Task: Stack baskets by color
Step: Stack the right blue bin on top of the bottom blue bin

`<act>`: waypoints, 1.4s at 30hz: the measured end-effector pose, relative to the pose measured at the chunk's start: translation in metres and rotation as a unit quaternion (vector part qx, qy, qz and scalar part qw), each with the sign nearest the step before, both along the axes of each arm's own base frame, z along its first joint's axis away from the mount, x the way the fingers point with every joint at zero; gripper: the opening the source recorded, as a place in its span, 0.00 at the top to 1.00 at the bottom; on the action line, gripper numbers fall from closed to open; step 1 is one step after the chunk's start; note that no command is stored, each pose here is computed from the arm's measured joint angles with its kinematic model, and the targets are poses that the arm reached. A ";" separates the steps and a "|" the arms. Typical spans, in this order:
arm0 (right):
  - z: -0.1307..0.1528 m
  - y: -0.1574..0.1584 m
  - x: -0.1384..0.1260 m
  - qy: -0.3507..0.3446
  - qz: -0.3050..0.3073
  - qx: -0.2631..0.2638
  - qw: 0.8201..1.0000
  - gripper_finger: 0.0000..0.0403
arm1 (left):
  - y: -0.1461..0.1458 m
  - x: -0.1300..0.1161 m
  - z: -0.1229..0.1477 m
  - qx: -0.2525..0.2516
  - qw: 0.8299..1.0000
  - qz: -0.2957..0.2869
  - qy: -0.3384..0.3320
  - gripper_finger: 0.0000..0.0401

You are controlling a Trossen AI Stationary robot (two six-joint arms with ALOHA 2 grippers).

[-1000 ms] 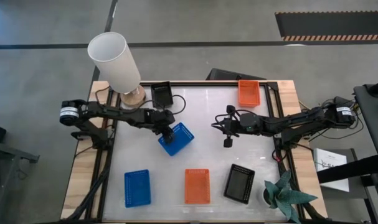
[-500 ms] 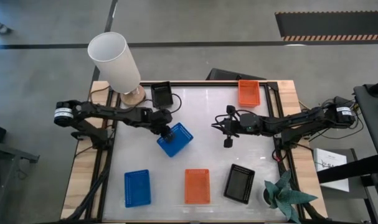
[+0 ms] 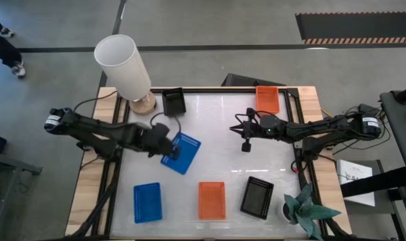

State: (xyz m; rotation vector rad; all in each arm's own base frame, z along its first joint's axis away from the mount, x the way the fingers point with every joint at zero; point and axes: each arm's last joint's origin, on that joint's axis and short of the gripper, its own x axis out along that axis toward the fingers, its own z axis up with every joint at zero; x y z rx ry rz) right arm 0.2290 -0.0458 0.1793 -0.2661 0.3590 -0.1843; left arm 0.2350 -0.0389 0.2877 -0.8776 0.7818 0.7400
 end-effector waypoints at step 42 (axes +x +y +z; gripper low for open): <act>0.002 0.000 -0.001 -0.030 -0.007 0.016 0.999 0.97 | -0.177 -0.066 0.009 -0.020 0.977 0.096 0.187 1.00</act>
